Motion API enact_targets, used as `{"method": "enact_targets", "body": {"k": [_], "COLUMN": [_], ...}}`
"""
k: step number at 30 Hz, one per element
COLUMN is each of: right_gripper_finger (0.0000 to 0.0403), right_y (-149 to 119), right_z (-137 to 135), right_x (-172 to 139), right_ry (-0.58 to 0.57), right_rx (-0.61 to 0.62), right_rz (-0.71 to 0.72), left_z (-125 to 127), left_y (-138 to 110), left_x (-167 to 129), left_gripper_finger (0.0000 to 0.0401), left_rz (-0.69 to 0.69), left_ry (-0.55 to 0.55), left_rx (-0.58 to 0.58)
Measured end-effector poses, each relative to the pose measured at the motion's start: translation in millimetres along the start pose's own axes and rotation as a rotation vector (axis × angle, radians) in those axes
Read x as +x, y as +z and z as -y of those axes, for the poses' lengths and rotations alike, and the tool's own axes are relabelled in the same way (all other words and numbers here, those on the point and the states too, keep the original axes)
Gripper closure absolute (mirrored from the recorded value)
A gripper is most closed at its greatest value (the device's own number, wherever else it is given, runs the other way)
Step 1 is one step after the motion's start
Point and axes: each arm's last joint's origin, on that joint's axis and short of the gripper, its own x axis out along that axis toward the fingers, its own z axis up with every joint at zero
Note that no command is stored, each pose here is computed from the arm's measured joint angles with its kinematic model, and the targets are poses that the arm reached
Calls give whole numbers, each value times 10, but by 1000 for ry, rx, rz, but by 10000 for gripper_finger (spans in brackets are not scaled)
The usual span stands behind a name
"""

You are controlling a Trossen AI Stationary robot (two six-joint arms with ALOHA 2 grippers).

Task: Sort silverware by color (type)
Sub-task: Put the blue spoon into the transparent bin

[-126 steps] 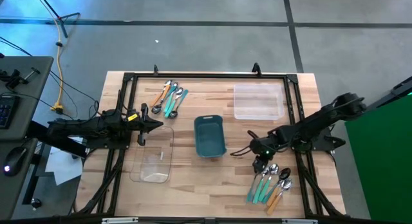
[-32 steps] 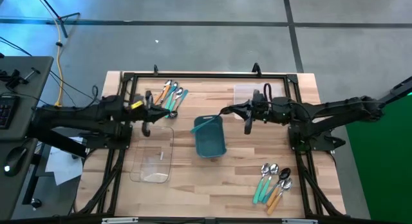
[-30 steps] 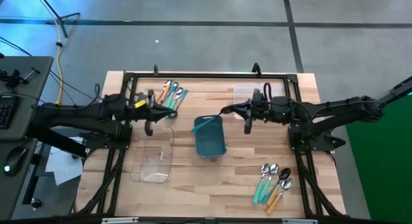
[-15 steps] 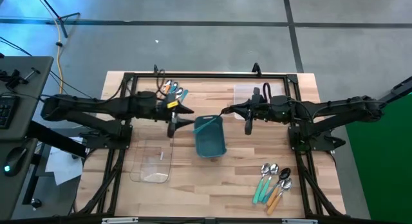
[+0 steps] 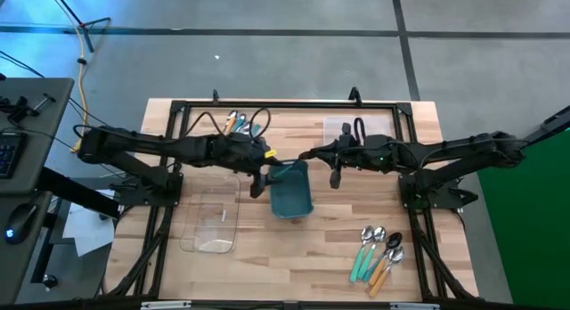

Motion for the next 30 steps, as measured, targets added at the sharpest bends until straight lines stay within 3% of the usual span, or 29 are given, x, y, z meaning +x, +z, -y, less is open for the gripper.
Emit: {"method": "enact_targets", "body": {"k": [6, 15, 24, 30], "right_gripper_finger": [403, 403, 389, 307], "right_y": [-2, -3, 11, 106], "right_z": [0, 2, 0, 23], "right_x": [-2, -1, -3, -31], "right_ry": [1, -4, 3, -22], "right_rx": [-27, -33, 6, 83], "right_rz": [-3, -2, 3, -60], "left_z": [-32, -19, -73, -167], "left_y": [-15, -14, -16, -13], "left_x": [-2, -1, -21, -166], "left_gripper_finger": [179, 384, 397, 399], "left_rz": [-14, -19, -30, -61], "left_ry": [44, -7, 17, 48], "left_rx": [14, 9, 5, 4]}}
